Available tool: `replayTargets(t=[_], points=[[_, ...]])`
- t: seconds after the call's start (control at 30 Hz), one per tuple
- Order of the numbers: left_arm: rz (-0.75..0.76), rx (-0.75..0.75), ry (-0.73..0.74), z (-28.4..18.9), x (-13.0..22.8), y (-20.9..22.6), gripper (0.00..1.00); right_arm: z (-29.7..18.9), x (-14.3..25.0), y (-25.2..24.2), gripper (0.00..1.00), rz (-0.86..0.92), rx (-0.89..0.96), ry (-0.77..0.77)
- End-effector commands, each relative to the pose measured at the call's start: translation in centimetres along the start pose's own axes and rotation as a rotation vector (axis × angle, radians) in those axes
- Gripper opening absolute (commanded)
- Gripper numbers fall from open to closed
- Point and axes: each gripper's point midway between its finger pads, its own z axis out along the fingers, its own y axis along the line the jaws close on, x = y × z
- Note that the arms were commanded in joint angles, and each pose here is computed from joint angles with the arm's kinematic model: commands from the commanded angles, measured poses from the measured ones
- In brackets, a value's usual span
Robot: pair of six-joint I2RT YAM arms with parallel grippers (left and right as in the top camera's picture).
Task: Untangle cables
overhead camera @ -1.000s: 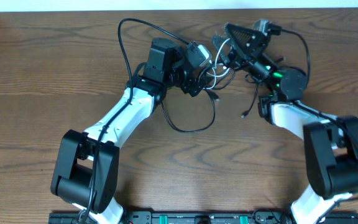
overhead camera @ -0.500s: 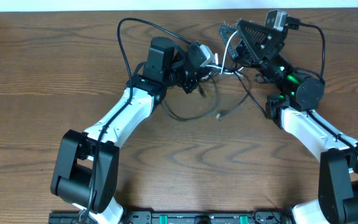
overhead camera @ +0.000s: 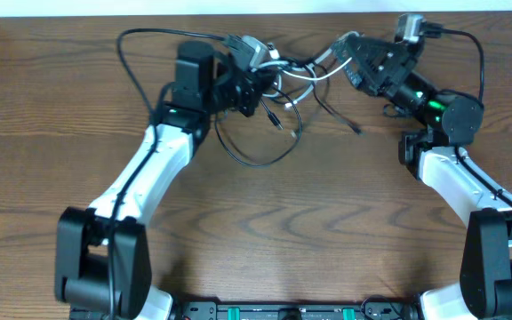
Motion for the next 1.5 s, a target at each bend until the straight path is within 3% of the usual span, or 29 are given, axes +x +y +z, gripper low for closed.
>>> replayTargets(t=[0.0,0.13,0.27,0.37,0.43,0.6,0.67,0.83,0.93,1.0,1.23,1.47], points=[[-0.108,-0.012,-0.072,-2.4,-2.9,0.1,0.08,-0.1,2.7,-0.6,0.65,-0.127,0.029,0.169],[-0.222,-0.045,-0.116,-4.4,-4.2,1.4,0.08,-0.5,3.7,-3.1,0.42,-0.125,0.097,0.228],[-0.265,-0.024,-0.143,-5.8,-5.2,1.4,0.08,-1.0,4.0,-6.1,0.1,-0.073,0.19,0.23],[-0.252,0.03,-0.148,-6.5,-5.7,0.3,0.08,-1.5,4.2,-7.8,0.08,-0.043,0.248,0.226],[-0.245,0.054,-0.149,-6.7,-5.8,-0.2,0.08,-1.7,4.4,-8.2,0.13,-0.051,0.261,0.234],[-0.223,0.104,-0.132,-6.7,-5.6,-1.2,0.08,-1.3,5.0,-7.8,0.5,-0.066,0.241,0.255],[-0.214,0.101,-0.121,-6.7,-5.3,-1.1,0.08,-0.9,5.3,-7.3,0.54,-0.094,0.216,0.267],[-0.222,0.1,-0.104,-6.6,-4.8,-1.2,0.08,0.5,7.7,-3.2,0.7,-0.449,-0.003,0.392],[-0.24,0.098,-0.085,-6.6,-4.3,-1.2,0.08,0.8,10.4,-1.0,0.71,-0.643,-0.149,0.485],[-0.242,0.096,-0.068,-6.5,-3.8,-1.2,0.07,1.3,10.9,-0.5,0.72,-0.668,-0.173,0.482],[-0.202,0.117,-0.05,-6.0,-3.5,-2.2,0.07,3.4,9.5,-1.9,0.81,-0.537,-0.057,0.345],[-0.168,0.139,-0.03,-4.7,-3.2,-4.3,0.07,4.8,9.0,-2.6,0.8,-0.44,0.009,0.261]])
